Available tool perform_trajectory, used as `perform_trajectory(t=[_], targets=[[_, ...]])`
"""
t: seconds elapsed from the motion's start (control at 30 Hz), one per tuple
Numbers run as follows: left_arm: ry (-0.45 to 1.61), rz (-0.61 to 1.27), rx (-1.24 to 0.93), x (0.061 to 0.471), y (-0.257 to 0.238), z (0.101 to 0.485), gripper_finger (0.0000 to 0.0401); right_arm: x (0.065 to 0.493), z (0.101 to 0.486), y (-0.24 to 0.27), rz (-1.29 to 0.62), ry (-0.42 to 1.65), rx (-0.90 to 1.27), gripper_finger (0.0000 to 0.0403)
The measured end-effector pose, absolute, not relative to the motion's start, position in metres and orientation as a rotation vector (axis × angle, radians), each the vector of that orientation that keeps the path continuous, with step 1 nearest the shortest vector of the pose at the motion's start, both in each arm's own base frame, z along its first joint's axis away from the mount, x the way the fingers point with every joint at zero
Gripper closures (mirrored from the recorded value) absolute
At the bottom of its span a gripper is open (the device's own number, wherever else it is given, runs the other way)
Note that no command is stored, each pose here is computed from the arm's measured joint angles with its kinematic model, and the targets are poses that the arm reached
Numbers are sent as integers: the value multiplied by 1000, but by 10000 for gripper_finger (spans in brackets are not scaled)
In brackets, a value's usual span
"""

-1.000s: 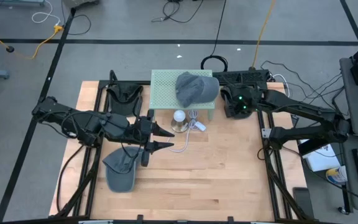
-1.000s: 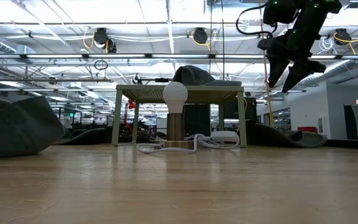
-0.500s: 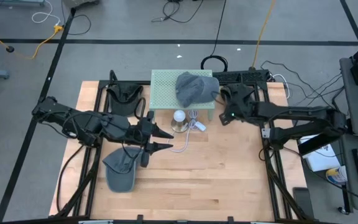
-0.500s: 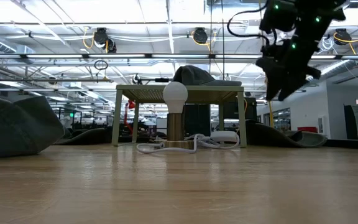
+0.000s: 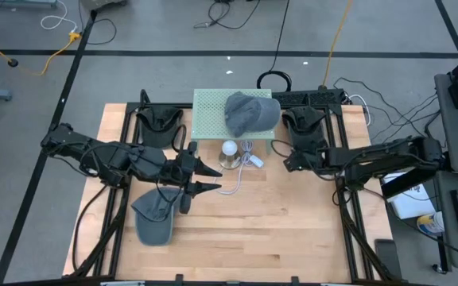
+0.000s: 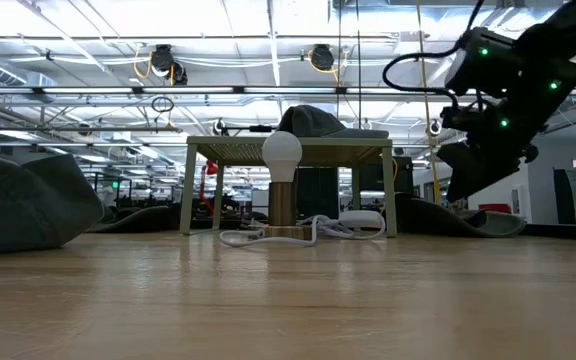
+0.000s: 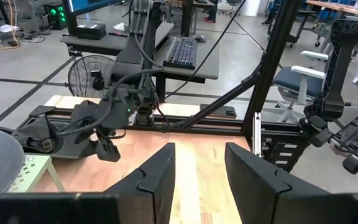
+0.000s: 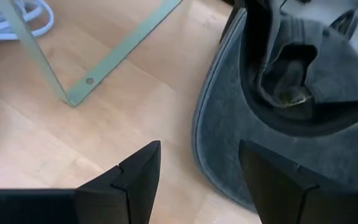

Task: Pick & Place hat
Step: Put the right black cap on the shelf

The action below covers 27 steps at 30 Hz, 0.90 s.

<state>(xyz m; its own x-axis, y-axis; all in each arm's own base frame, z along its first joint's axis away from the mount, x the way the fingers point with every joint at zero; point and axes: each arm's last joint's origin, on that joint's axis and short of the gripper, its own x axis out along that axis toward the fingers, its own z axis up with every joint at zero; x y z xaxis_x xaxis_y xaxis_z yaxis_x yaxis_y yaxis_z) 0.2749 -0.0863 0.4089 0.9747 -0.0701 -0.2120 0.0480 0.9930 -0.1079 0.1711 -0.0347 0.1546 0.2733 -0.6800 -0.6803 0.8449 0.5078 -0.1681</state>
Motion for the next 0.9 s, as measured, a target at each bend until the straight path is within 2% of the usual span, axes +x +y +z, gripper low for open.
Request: perform_trajectory(t=[0.37,0.9], targets=[[217,-58,-117,275,-86,409,256,165,138,-18,-997,722,159,193],[217,-56,-130,275,-86,409,256,159,122,-18,-964,673,64,193]])
